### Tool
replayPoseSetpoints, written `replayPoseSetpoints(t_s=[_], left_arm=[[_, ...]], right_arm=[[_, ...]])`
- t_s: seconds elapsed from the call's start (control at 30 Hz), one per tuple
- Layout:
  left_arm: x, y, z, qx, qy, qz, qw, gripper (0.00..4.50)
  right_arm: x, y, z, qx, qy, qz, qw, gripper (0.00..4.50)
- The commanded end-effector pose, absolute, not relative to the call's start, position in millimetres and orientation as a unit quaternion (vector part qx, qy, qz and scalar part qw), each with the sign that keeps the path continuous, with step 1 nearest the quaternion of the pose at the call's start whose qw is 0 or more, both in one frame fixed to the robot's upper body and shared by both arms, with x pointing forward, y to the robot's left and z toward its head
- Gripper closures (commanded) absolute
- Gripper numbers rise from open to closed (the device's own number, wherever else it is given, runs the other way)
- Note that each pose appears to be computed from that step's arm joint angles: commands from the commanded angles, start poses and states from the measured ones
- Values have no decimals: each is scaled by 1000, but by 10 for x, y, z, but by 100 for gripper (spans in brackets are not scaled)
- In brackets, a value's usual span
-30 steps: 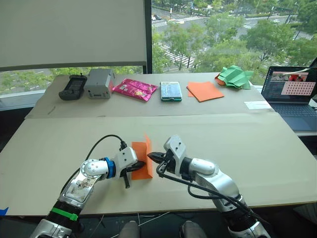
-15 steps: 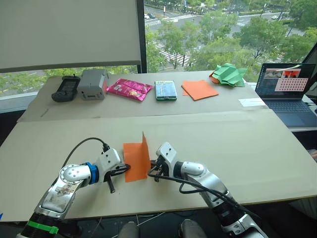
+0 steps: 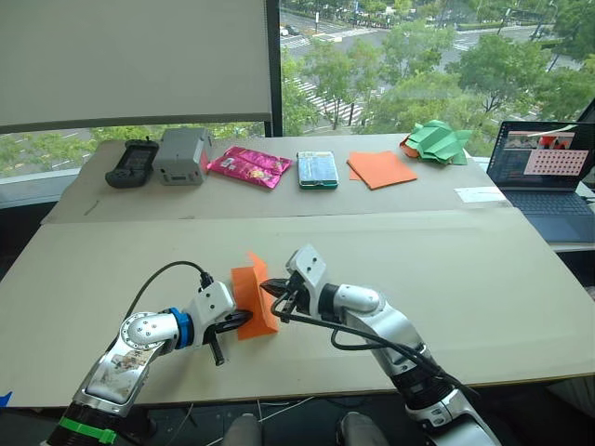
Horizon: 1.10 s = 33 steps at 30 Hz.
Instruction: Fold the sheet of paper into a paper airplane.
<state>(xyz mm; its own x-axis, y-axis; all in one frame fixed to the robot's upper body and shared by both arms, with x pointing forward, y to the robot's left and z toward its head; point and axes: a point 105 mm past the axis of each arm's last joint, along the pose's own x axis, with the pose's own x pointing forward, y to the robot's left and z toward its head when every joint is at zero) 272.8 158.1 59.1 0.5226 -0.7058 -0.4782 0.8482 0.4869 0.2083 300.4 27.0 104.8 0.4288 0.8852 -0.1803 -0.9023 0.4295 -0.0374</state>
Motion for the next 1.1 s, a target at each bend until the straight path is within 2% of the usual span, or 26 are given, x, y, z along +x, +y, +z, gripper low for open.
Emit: replayPoseSetpoints(t_s=[0.03, 0.3, 0.43, 0.63, 0.73, 0.9, 1.1], left_arm=[[2698, 1641, 504, 214, 189, -455, 843, 447], [2649, 1877, 670, 225, 189, -417, 860, 447], [2621, 2017, 860, 238, 180, -399, 867, 447], [2767, 1811, 1206, 179, 114, -418, 883, 447], [2791, 1710, 1178, 144, 111, -432, 883, 447], [2742, 1684, 816, 129, 157, -447, 871, 447], [2700, 1640, 603, 128, 186, -464, 856, 447]], right_arm=[[2965, 402, 1068, -65, 62, 547, 833, 447], [2990, 493, 750, -85, 113, 553, 821, 447], [3036, 459, 662, -93, 129, 545, 823, 447], [3038, 443, 640, -93, 132, 542, 825, 447], [3037, 439, 646, -92, 132, 540, 826, 447], [3080, 400, 730, -82, 124, 527, 837, 447], [3092, 325, 971, -66, 88, 541, 834, 447]])
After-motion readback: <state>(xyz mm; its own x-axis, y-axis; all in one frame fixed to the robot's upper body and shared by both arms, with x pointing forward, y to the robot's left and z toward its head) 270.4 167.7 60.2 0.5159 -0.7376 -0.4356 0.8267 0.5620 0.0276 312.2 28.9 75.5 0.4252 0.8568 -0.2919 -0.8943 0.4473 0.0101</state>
